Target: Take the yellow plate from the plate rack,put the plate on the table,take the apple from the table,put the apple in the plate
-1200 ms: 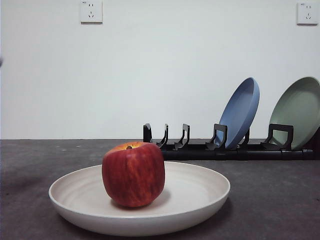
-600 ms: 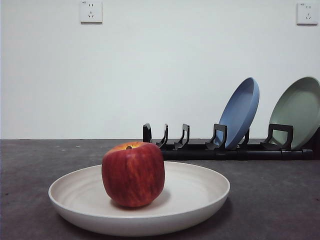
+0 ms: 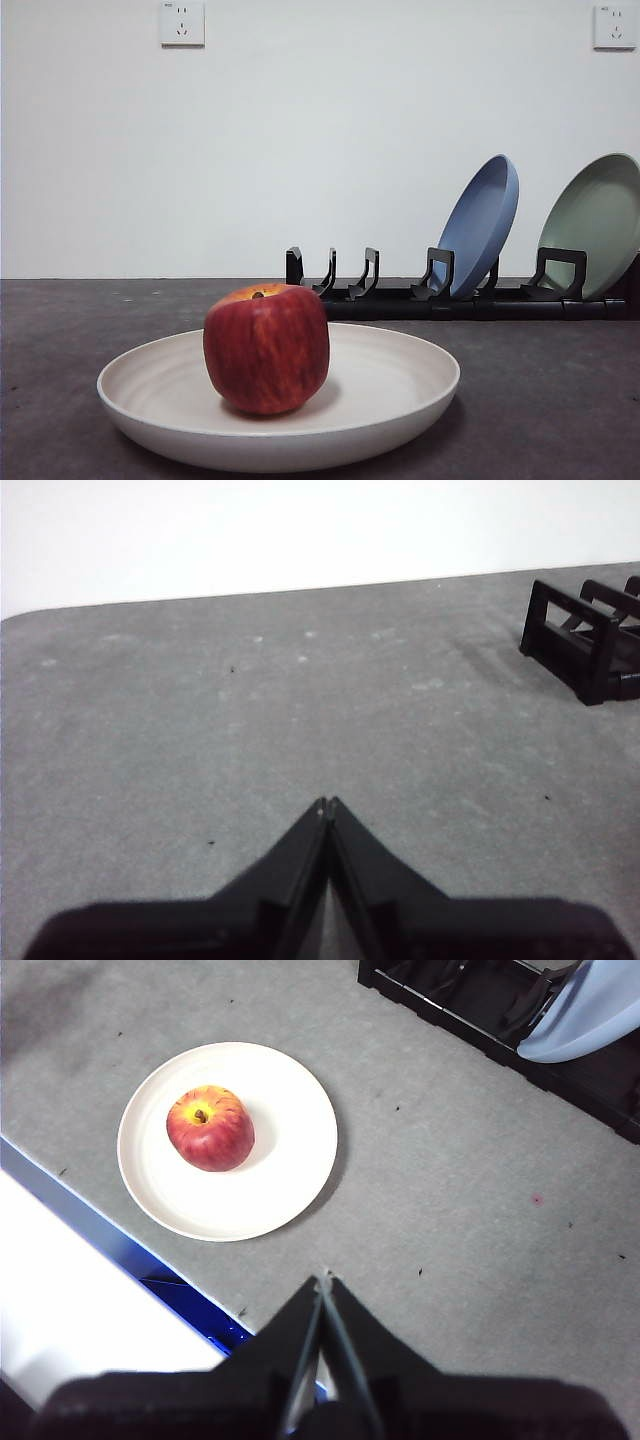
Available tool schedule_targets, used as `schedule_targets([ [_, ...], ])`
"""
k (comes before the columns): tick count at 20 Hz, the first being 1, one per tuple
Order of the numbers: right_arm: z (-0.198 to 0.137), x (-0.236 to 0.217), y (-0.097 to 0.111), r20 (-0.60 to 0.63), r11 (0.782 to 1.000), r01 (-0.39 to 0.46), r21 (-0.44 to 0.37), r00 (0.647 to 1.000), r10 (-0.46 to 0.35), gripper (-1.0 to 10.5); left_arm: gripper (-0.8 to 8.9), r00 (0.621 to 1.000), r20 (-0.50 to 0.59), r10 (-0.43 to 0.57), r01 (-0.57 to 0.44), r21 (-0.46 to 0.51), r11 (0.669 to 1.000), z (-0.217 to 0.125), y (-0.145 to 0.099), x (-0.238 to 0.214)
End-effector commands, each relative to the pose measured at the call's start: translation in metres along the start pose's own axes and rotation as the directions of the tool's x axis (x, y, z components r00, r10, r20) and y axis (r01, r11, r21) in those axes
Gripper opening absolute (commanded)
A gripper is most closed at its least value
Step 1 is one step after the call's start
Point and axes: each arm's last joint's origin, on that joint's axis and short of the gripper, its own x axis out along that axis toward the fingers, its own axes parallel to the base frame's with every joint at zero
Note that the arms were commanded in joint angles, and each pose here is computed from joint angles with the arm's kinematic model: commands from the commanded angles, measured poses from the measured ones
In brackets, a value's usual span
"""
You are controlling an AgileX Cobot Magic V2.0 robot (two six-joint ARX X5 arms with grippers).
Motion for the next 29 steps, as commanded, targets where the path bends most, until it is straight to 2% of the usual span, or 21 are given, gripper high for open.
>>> schedule_targets([
  [1,-0.001,-0.001,-0.001,-0.013,1.000,0.009,0.004,1.000,-0.009,0.0,-0.03,1.000,-0.014,-0.002,0.002,-0.007,1.000,-0.004,0.000,0.001],
  [10,-0.002,-0.001,-0.002,-0.007,1.000,0.015,0.007,1.000,-0.015,0.0,-0.03,0.999,-0.038,-0.003,0.003,-0.008,1.000,-0.005,0.000,0.003],
  [12,-0.004,-0.004,-0.011,0.039,0.996,0.077,-0.036,0.996,-0.076,0.0,-0.03,0.999,-0.043,-0.003,0.003,-0.009,1.000,-0.006,0.000,0.003],
  [14,-0.007,0.003,-0.022,0.158,0.990,0.116,-0.085,0.982,-0.101,0.0,-0.03,0.999,-0.047,-0.003,0.003,-0.009,1.000,-0.006,0.000,0.003],
  [16,-0.019,0.018,-0.035,0.351,0.992,0.116,-0.056,0.932,-0.090,0.0,-0.03,0.999,-0.047,-0.004,0.003,-0.009,1.000,-0.006,0.000,0.003],
  [17,-0.030,0.028,-0.042,0.441,0.989,0.146,-0.007,0.888,-0.128,0.0,-0.03,0.999,-0.047,-0.004,0.003,-0.009,1.000,-0.006,0.000,0.003],
  [18,-0.043,0.040,-0.050,0.515,0.977,0.203,0.059,0.832,-0.204,0.0,-0.03,0.999,-0.049,-0.004,0.003,-0.009,1.000,-0.006,0.000,0.003],
  [21,-0.089,0.077,-0.068,0.625,0.904,0.358,0.233,0.657,-0.422,0.0,-0.03,0.999,-0.050,-0.004,0.003,-0.009,1.000,-0.006,0.000,0.003],
  [22,-0.105,0.088,-0.071,0.632,0.879,0.380,0.288,0.614,-0.472,0.0,-0.03,0.999,-0.050,-0.004,0.003,-0.009,1.000,-0.006,0.000,0.003],
  [24,-0.132,0.108,-0.075,0.614,0.842,0.387,0.375,0.577,-0.539,0.0,-0.03,0.999,-0.050,-0.004,0.003,-0.009,1.000,-0.006,0.000,0.003],
  [29,-0.158,0.133,-0.079,0.554,0.801,0.426,0.420,0.579,-0.598,0.0,-0.03,0.999,-0.050,-0.004,0.003,-0.009,1.000,-0.006,0.000,0.003],
])
